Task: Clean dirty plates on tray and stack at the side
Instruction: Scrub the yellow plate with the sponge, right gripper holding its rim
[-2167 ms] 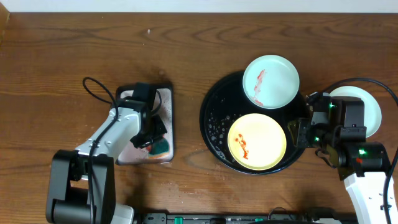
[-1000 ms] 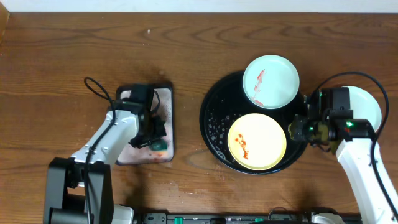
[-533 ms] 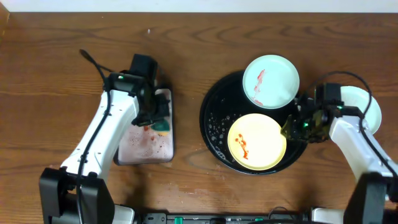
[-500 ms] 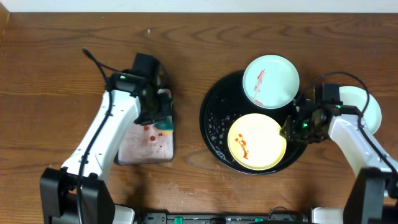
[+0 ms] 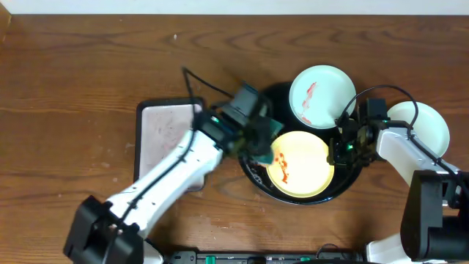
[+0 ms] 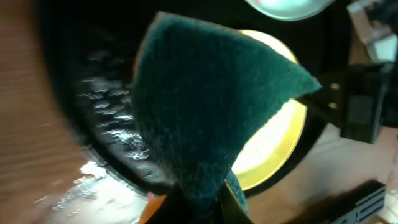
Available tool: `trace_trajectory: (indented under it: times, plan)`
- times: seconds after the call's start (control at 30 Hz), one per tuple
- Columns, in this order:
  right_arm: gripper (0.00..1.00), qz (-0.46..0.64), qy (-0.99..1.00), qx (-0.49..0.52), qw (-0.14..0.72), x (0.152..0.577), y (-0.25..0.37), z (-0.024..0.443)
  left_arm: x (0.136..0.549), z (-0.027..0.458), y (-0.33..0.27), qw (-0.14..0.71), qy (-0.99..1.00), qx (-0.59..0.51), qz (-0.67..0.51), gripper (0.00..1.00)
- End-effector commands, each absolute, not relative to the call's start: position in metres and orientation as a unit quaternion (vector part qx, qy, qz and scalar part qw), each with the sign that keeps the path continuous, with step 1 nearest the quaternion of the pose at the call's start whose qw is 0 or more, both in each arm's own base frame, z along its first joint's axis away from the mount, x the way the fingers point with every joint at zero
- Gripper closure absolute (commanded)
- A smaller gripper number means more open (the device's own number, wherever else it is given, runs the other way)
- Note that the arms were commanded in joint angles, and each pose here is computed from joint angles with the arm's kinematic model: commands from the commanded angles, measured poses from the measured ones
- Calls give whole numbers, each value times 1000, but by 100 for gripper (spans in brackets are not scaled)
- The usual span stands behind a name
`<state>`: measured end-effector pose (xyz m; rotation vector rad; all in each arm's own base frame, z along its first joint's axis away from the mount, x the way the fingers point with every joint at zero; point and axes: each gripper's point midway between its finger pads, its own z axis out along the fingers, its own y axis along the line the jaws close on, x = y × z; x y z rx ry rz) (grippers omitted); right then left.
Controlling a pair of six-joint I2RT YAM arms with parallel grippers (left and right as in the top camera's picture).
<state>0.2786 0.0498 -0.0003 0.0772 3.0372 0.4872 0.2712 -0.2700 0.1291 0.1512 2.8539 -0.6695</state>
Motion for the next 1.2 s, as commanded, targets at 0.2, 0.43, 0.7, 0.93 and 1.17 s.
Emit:
trace_trajectory:
  times: [0.2,0.43,0.7,0.93,1.17]
  plan:
    - [99,138,990,31,12,272,62,-11,246,34,-333,41,978,46,-201,92]
    - [99,130,991,26,7,269,62,-11,247,-20,-306,1,991,23,-131,92]
    - [99,123,992,25,6,268,60,-12,286,2,-212,97,989,0,114,93]
    - [99,105,994,26,2,266,54,-13,281,-3,-265,58,998,-2,-16,93]
    - [99,105,994,26,2,266,54,-13,251,12,-368,-37,962,49,-266,92]
